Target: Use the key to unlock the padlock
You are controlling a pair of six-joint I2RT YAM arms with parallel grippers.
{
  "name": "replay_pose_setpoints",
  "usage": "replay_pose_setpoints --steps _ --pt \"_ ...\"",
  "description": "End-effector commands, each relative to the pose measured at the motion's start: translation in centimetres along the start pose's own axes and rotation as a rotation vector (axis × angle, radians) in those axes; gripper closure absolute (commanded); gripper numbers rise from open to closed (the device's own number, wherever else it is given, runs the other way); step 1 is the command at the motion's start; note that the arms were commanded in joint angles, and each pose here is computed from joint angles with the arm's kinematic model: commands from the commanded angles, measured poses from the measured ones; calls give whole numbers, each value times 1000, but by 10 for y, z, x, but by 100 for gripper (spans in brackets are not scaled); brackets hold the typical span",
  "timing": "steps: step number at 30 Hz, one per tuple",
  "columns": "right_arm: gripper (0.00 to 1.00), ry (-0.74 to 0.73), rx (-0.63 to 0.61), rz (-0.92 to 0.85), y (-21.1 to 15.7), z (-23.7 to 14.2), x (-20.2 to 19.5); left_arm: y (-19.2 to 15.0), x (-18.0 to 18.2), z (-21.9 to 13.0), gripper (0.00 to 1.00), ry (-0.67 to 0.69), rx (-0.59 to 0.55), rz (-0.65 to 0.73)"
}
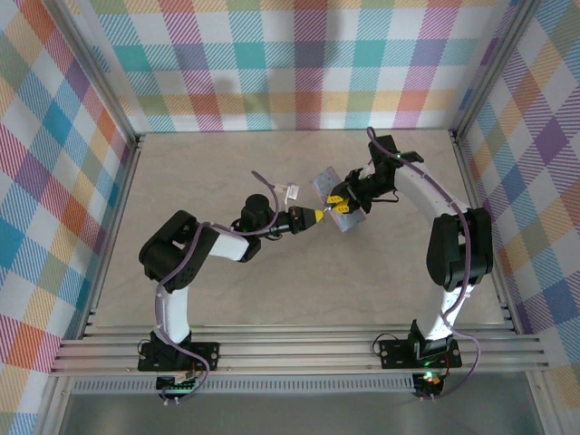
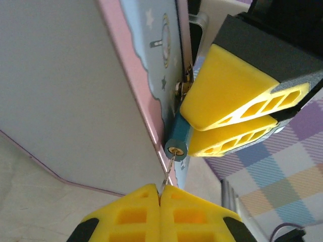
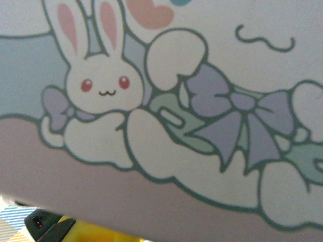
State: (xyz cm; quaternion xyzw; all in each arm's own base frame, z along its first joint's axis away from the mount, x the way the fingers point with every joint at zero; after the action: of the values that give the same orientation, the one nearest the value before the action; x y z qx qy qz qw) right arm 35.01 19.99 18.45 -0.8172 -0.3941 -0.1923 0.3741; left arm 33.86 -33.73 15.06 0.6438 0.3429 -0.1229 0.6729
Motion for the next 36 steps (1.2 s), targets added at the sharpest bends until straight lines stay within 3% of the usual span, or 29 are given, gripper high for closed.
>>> replay_pose_setpoints --steps 1,6,14,24,36 --pt "100 19 252 18 -52 13 3 56 -46 13 100 -175 -179 27" --pt "100 0 251 -2 -55 10 2 63 -46 11 100 -190 -183 10" --pt "100 -76 229 -38 -56 4 -1 61 -44 -6 100 -45 -142 195" --pt "100 -61 215 -28 -53 4 1 53 -31 -20 100 -29 -208 129" --pt "100 -47 234 -1 -53 7 0 39 -32 -24 100 -24 -133 192"
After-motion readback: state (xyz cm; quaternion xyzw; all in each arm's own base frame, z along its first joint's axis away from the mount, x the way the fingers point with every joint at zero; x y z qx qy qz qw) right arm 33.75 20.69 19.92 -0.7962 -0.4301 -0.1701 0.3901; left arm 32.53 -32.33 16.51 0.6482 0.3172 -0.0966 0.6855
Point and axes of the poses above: each hand's point on the last joint's axis, 136 mm out from that joint toward the fingers, its own z axis out along the fingers, its own x axis along the line the jaws close on, y = z × x, the point moved 3 cm from there along -z, back along the fingers, and after that the axes turned 12 degrees about z, right-handed, at the moved point
